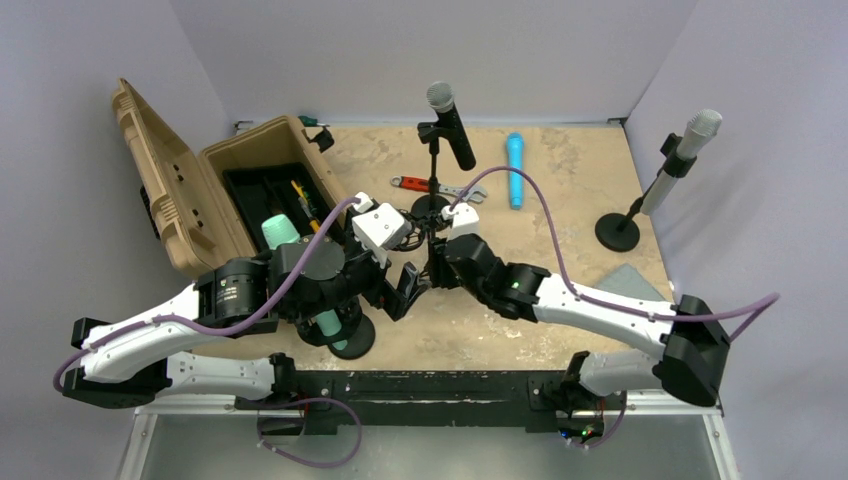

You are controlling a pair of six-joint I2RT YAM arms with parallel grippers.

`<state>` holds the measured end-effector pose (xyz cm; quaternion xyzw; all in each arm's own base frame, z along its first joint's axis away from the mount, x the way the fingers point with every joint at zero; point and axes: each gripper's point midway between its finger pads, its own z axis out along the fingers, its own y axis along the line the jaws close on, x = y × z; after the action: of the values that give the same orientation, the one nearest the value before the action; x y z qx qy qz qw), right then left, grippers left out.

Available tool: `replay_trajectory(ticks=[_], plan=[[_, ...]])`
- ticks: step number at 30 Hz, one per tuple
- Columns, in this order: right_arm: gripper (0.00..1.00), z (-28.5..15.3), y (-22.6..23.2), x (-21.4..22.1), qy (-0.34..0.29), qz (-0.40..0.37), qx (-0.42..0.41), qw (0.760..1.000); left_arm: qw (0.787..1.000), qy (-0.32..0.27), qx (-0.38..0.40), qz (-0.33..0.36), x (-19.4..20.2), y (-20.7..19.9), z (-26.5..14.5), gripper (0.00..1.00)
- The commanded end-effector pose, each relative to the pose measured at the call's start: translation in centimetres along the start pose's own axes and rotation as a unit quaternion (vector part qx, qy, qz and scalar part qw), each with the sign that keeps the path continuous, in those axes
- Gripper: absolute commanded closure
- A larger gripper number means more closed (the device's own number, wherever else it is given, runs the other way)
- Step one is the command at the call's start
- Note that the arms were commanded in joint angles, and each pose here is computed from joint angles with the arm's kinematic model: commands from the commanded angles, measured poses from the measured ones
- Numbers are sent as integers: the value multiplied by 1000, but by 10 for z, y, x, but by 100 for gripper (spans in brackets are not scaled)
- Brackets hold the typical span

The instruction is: Remove the microphone from the stand

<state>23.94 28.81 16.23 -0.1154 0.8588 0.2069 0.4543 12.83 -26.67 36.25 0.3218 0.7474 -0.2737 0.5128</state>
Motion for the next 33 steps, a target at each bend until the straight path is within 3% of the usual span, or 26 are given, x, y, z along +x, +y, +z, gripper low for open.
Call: replay_trajectory(ticks=[1, 11, 24, 27, 30, 33], plan=[[51, -13, 12, -31, -28, 73, -135, 988, 1000, -20, 1, -11, -10, -1, 1, 9], [50, -8, 11, -35, -8, 162, -229, 960, 1000, -21, 5, -14, -12, -3, 2, 9], [64, 18, -1, -14, 11, 171, -196, 966, 1000, -21, 3, -12, -10, -1, 1, 9], [74, 21, -3, -14, 9, 170, -187, 968, 1000, -22, 3, -12, -11, -1, 0, 9], [100, 25, -17, -15, 8, 151, -145, 978, 1000, -23, 0, -12, -10, 1, -1, 9], [100, 23, -35, -14, 7, 119, -90, 989, 1000, -24, -1, -13, -10, 3, -2, 9]])
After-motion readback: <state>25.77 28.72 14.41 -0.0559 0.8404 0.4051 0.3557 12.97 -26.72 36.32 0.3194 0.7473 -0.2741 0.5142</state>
